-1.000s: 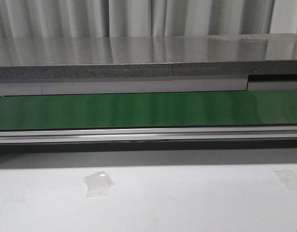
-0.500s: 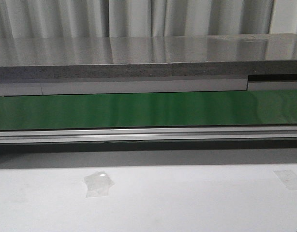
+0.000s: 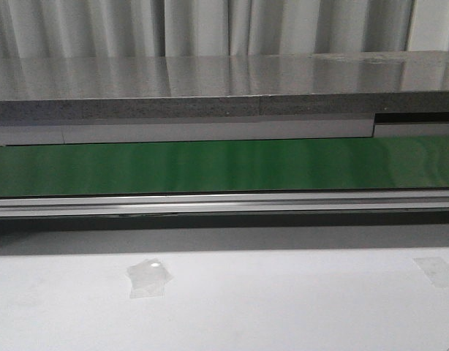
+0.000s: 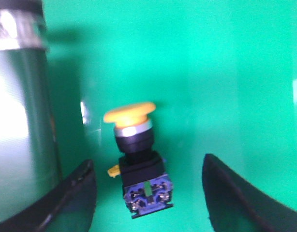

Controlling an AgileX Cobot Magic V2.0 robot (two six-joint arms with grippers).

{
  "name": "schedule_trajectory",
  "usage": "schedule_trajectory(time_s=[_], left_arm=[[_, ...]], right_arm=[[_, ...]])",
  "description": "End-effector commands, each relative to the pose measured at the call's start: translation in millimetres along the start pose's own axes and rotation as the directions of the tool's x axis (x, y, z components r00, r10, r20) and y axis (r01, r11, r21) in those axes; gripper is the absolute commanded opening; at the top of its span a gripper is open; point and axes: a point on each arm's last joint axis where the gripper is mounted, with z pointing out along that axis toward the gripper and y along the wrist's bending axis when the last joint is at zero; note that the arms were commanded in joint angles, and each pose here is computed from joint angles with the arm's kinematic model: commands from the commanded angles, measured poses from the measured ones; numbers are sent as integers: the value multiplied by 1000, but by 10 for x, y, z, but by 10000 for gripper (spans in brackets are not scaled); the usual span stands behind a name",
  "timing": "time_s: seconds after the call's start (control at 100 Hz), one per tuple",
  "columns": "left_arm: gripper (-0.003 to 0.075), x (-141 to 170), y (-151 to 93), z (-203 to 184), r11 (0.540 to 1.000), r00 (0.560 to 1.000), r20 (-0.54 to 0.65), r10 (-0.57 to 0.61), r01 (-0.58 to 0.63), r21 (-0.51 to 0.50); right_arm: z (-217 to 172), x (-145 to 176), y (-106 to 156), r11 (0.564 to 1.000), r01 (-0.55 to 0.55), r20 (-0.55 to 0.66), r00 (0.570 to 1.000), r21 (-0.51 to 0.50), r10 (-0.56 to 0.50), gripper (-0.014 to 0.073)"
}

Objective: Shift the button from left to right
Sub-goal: 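Lower the button into the green tray and open the right gripper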

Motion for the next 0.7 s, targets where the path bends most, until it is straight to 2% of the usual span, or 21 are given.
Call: schedule_trajectory(time_s=[0.0,0.14,0.43,0.56,0.69], left_arm=[[-20,-143,30,-11,999,996,83,-27,29,-27],[-20,-143,30,-11,999,996,83,-27,29,-27],[-20,-143,30,-11,999,996,83,-27,29,-27],[-20,-143,30,-11,999,996,83,-27,29,-27],[-20,-143,30,-11,999,996,83,-27,29,-27]], right_arm=[[-456,-181,-55,999,-51,152,987,6,49,477],[-676,-253,87,995,-82,228,969,-61,94,476],[-1162,-392,748,987,61,375,927,-149,-1,476],[-1394,-366,1070,973,144,444,895,-178,-51,476],[-1591,-268,1283,960,201,507,858,-196,-76,476]])
